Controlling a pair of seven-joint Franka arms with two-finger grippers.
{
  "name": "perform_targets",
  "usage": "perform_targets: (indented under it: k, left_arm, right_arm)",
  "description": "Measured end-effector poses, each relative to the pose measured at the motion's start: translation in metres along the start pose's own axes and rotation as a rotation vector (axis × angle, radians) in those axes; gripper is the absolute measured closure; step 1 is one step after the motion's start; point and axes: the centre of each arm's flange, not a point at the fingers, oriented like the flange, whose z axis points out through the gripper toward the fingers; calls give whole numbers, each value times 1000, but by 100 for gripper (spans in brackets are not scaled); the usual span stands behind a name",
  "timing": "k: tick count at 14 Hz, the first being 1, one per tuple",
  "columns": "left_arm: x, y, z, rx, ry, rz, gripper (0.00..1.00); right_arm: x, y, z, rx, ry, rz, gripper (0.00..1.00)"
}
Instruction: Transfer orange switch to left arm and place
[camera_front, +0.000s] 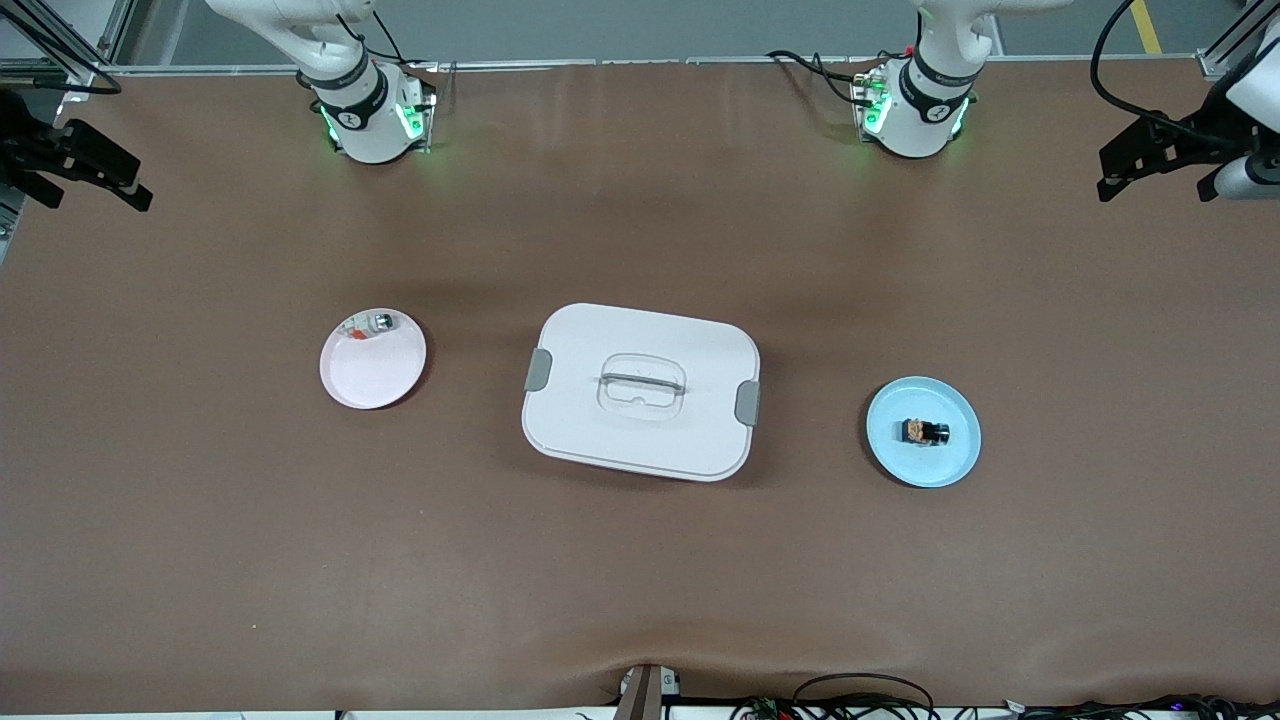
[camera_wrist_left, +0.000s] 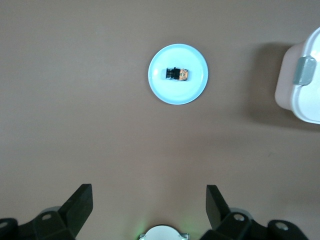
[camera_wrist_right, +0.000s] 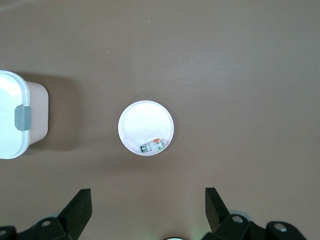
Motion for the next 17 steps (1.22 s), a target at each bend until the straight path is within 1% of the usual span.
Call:
perform_targets:
  k: [5, 17]
  left_arm:
    - [-4, 10, 2, -5, -1, -62, 0]
    - [-5, 14, 2, -4, -6, -63, 0]
  right_arm:
    - [0, -2, 0, 0, 3, -25, 0]
    - [0, -1, 1, 0, -2, -25, 0]
